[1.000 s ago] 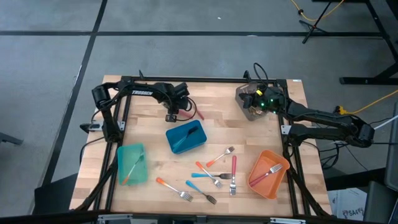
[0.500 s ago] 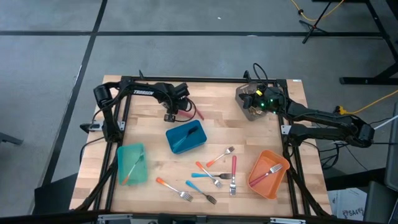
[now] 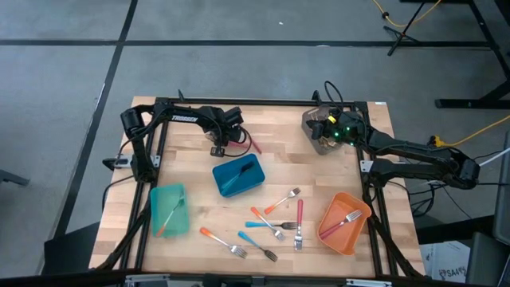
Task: Sort silverware by color (type)
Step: Put the top left pink fork into the orange bin
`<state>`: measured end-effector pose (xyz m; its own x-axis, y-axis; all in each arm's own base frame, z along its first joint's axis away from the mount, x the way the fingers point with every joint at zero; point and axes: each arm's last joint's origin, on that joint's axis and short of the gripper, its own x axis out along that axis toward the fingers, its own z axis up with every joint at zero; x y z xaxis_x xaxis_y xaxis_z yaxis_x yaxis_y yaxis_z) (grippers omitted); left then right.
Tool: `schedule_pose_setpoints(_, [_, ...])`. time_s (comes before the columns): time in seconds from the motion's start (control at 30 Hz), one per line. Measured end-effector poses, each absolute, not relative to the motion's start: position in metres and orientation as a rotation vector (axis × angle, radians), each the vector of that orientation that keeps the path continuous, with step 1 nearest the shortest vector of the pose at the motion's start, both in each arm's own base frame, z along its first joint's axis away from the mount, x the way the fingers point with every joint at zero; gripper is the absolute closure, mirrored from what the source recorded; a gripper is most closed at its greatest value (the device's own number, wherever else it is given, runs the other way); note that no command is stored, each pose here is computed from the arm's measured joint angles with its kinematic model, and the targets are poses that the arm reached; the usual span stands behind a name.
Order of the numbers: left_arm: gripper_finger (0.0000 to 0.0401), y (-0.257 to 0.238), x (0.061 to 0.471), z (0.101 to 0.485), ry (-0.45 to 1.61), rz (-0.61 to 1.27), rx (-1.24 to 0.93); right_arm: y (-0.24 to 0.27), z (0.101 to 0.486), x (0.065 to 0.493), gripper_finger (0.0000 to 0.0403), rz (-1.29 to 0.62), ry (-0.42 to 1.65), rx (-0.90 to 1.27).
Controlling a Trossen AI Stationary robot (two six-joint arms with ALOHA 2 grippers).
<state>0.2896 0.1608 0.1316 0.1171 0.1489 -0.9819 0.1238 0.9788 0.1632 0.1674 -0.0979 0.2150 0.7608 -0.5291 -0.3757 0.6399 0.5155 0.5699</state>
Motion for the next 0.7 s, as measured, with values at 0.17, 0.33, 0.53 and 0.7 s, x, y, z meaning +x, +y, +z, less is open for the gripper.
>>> schedule_pose_setpoints(0.17, [0.0370, 0.161, 0.290, 0.131, 1.458, 0.019, 0.226, -0.098, 0.215, 0.167, 0.0324, -0.706, 0.161, 0.751])
schedule_pose_setpoints(0.33, [0.0365, 0.161, 0.290, 0.131, 1.455, 0.020, 0.227, -0.098, 0.215, 0.167, 0.0324, -0.706, 0.161, 0.751])
schedule_pose_setpoints(0.53, [0.0370, 0.159, 0.289, 0.139, 1.436, 0.031, 0.239, -0.098, 0.215, 0.168, 0.0324, -0.692, 0.162, 0.754])
schedule_pose_setpoints(0.7, [0.0368, 0.153, 0.289, 0.156, 1.392, 0.060, 0.279, -0.097, 0.219, 0.170, 0.0324, -0.618, 0.146, 0.762])
